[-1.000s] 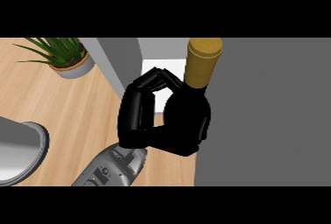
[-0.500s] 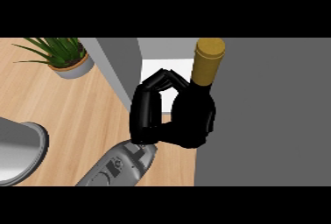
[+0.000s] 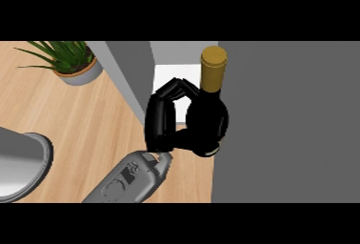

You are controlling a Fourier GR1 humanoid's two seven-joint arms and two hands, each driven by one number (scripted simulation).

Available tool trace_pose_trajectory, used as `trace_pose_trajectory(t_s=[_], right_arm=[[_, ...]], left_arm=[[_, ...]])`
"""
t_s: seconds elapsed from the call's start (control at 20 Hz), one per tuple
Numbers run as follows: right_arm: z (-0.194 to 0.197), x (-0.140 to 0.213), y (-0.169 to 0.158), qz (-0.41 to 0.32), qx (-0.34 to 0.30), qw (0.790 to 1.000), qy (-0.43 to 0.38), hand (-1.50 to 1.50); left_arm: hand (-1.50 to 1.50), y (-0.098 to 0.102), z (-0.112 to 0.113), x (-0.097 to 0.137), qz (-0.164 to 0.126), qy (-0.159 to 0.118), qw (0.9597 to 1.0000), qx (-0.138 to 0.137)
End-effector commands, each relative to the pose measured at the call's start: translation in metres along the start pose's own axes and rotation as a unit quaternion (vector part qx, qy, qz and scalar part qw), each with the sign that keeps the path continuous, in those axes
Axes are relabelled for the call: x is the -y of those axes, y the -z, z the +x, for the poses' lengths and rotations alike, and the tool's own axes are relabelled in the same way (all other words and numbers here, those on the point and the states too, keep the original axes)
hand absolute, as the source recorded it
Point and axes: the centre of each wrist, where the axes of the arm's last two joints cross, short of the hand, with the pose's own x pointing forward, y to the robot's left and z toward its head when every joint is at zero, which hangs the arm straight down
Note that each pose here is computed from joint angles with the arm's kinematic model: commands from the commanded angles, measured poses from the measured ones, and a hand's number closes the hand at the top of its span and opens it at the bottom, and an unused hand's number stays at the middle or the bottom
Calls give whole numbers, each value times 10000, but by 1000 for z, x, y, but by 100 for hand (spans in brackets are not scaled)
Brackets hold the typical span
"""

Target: Pick up the wine, place it into the cabinet and close the cabinet

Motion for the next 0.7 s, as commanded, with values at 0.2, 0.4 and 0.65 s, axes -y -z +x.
trace_pose_trajectory(t_s=[0.2,0.4,0.65], right_arm=[[15,-10,-26,165,226,9993,254,-150],[27,-16,-26,330,206,9990,231,-150],[17,-7,-22,94,264,9992,293,-150]], left_arm=[[150,1,-50,-19,66,681,9976,54],[150,10,-61,-24,229,731,9970,134],[150,14,-58,-30,396,639,9968,261]])
